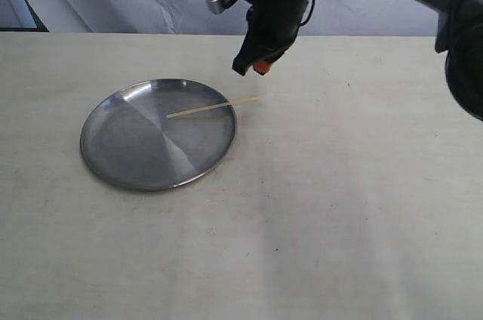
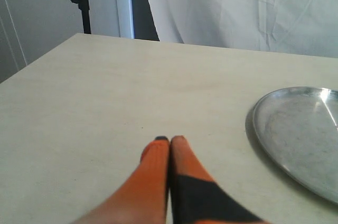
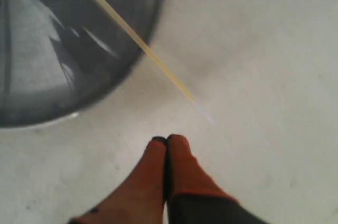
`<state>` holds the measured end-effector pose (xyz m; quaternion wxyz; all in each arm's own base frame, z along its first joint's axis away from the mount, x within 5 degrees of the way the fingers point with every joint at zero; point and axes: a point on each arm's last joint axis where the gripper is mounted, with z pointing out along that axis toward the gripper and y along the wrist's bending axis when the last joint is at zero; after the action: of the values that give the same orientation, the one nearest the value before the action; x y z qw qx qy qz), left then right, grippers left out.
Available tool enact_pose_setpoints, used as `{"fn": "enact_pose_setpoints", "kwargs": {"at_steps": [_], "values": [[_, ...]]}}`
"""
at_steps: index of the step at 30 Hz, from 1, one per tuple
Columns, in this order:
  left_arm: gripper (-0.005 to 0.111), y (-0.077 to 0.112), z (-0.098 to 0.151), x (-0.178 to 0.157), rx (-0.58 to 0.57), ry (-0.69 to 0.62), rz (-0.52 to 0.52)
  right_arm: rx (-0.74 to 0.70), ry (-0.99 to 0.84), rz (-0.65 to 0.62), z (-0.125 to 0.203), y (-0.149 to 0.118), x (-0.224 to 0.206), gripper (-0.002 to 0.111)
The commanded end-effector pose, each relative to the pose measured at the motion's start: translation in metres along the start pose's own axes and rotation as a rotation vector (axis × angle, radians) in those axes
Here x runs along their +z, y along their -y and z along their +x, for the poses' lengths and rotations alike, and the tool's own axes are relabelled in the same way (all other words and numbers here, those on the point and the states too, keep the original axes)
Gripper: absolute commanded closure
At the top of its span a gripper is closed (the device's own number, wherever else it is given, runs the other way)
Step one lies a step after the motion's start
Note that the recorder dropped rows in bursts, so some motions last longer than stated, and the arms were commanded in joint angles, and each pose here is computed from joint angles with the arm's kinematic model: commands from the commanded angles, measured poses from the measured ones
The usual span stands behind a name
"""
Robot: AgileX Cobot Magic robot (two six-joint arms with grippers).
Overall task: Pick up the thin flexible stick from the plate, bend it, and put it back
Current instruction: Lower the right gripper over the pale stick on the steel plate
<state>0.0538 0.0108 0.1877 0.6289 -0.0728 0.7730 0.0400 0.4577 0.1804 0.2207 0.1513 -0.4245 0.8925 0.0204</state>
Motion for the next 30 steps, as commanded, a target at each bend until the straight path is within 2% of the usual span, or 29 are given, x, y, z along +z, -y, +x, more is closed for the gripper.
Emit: {"fn": "enact_pose_setpoints", "kwargs": {"at_steps": [1,4,7,8,17,27,30], "values": [[0.107,0.0,0.0,0.0,0.001,0.01,-0.002,-0.057,0.08,0.027,-0.016,-0.01,0.012,0.102],[0.107,0.0,0.0,0.0,0.001,0.01,-0.002,-0.078,0.092,0.025,-0.022,-0.02,0.022,0.078],[0.107,0.0,0.0,0.0,0.001,0.01,-0.002,-0.109,0.098,0.031,-0.029,-0.031,0.029,0.046],[0.107,0.0,0.0,0.0,0.001,0.01,-0.002,-0.13,0.101,0.046,-0.031,-0.033,0.033,0.041],[0.107,0.0,0.0,0.0,0.001,0.01,-0.002,-0.189,0.13,0.068,-0.042,-0.053,0.068,0.046],[0.107,0.0,0.0,0.0,0.001,0.01,-0.002,-0.219,0.117,0.107,-0.04,-0.05,0.087,0.046],[0.107,0.0,0.0,0.0,0.001,0.01,-0.002,-0.22,0.12,0.108,-0.039,-0.05,0.092,0.049]]}}
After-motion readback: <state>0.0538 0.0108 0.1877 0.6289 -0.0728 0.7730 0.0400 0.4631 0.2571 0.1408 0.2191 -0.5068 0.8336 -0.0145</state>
